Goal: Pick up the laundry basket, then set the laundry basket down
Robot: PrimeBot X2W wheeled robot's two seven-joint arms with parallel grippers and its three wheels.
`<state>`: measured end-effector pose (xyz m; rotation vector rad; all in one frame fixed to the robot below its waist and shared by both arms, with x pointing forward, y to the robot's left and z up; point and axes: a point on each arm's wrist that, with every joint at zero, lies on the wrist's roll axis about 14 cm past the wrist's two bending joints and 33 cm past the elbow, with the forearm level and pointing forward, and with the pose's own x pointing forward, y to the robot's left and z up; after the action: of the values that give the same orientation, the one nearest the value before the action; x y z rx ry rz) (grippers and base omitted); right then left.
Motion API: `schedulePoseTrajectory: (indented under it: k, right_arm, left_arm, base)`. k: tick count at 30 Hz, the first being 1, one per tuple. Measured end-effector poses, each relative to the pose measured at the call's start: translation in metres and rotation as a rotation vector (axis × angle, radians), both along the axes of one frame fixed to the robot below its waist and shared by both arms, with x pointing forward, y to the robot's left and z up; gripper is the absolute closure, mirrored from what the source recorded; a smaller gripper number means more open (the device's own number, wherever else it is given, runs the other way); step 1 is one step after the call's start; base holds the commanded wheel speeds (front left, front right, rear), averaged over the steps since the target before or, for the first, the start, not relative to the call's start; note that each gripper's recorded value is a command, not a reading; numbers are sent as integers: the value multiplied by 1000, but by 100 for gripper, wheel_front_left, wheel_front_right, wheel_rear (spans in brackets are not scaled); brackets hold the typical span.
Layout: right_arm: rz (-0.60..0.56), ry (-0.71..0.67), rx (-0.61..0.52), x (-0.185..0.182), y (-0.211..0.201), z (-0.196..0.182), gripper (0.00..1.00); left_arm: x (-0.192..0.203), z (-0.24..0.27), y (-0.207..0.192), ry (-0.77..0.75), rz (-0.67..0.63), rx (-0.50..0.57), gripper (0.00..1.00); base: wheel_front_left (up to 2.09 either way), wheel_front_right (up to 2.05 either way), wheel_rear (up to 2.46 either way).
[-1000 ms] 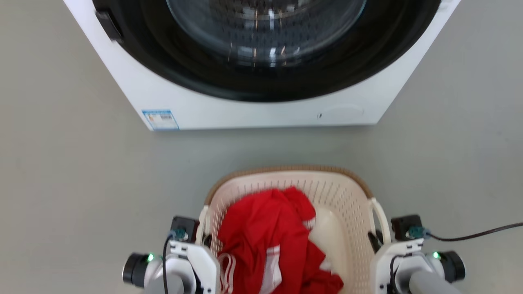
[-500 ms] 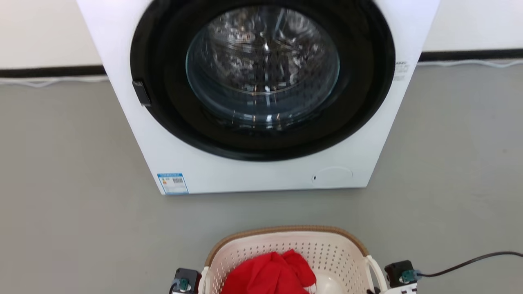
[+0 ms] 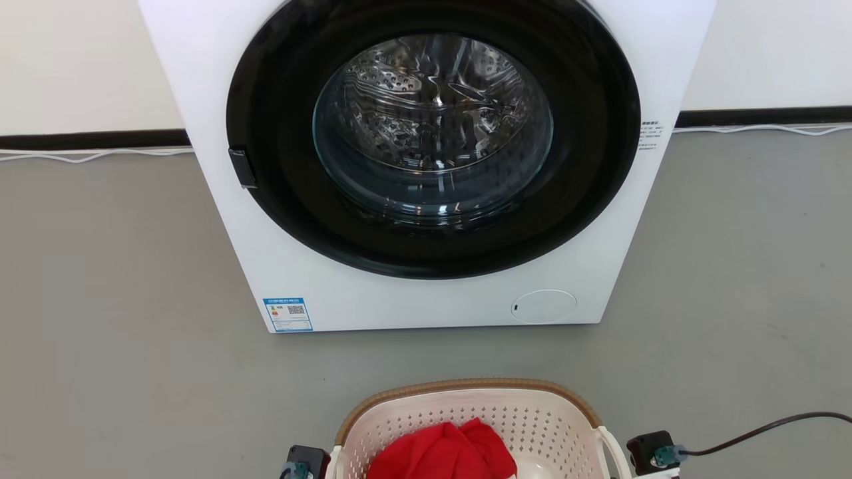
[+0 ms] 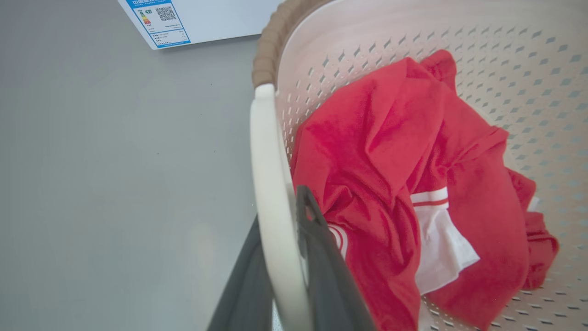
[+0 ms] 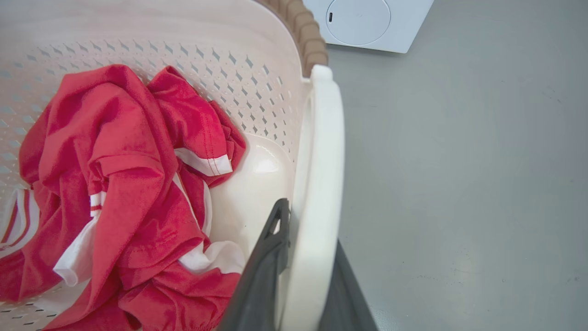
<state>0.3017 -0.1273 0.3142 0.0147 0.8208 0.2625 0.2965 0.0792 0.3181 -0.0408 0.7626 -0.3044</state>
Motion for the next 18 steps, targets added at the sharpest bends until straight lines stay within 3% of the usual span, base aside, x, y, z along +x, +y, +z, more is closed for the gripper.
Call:
schedulePoseTrajectory:
  k: [18]
  right_arm:
    - [-11,18,-5,-4,-4,-4,100]
  left_arm:
    - [-3,-3,-6,19,-19,-2,100]
  base:
    - [0,0,0]
